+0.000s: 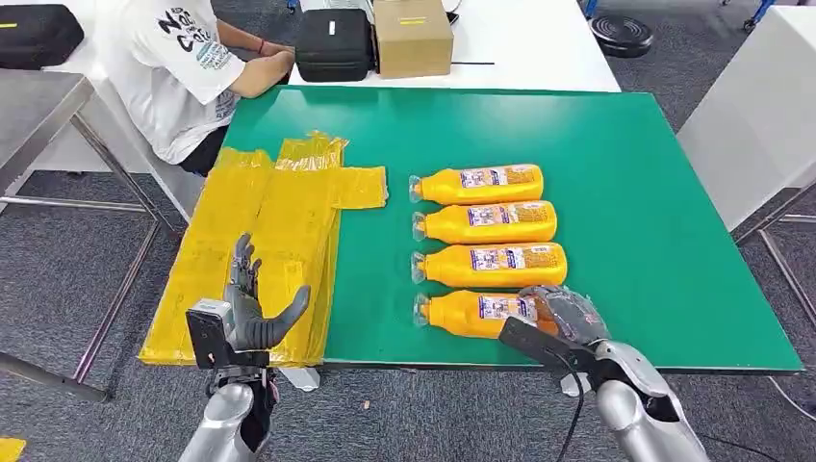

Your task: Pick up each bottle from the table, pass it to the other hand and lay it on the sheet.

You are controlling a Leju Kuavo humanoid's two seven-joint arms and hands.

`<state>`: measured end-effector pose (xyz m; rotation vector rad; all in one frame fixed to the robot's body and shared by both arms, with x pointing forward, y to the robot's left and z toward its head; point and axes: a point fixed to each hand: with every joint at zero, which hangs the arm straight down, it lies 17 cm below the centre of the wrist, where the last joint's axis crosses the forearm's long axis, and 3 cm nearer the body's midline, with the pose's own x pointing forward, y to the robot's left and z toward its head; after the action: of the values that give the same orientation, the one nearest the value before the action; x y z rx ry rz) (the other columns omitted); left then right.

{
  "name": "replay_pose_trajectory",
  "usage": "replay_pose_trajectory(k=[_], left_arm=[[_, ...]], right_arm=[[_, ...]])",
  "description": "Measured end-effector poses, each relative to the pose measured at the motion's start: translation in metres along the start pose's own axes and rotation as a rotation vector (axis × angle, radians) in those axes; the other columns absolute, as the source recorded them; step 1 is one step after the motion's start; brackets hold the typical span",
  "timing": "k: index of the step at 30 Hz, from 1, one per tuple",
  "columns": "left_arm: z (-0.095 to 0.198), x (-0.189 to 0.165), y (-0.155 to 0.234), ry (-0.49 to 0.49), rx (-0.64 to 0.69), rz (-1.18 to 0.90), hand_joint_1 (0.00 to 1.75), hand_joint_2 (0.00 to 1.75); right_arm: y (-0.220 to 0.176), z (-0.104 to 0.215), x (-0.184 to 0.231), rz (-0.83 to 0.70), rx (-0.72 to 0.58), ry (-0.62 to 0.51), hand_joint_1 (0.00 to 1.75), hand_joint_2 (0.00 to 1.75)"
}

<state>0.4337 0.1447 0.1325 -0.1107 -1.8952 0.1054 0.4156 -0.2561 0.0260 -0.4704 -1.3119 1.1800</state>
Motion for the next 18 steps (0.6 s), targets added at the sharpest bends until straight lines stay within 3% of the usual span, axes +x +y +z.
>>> replay_pose_trajectory(k=[4,9,10,12,13,18], left_arm=[[0.0004,-0.0017,0.0018,0.004,0.004,-0.001,0.00,1.75],[0.0004,-0.0024,0.0037,0.006,0.008,-0.002,0.00,1.75],[0.0005,-0.0025,0.0040,0.006,0.009,-0.002,0.00,1.75],[0.0007,-0.0028,0.0047,0.007,0.009,-0.003,0.00,1.75],[0.0009,-0.0030,0.0050,0.007,0.009,-0.004,0.00,1.75],[0.0017,-0.0042,0.0057,0.012,0.008,-0.003,0.00,1.75]], right_arm=[[0.0001,-0.0002,-0.0009,0.002,0.003,0.001,1.62,1.75],[0.0002,-0.0010,-0.0014,0.000,0.006,0.002,1.36,1.75],[0.0000,-0.0012,-0.0013,-0.002,0.006,0.001,0.65,1.75],[0.0000,-0.0016,-0.0014,-0.003,0.011,0.001,0.58,1.75],[-0.0004,-0.0021,-0.0017,-0.004,0.013,0.001,0.30,1.75],[0.0056,-0.0020,-0.0052,0.000,0.037,0.007,0.24,1.75]])
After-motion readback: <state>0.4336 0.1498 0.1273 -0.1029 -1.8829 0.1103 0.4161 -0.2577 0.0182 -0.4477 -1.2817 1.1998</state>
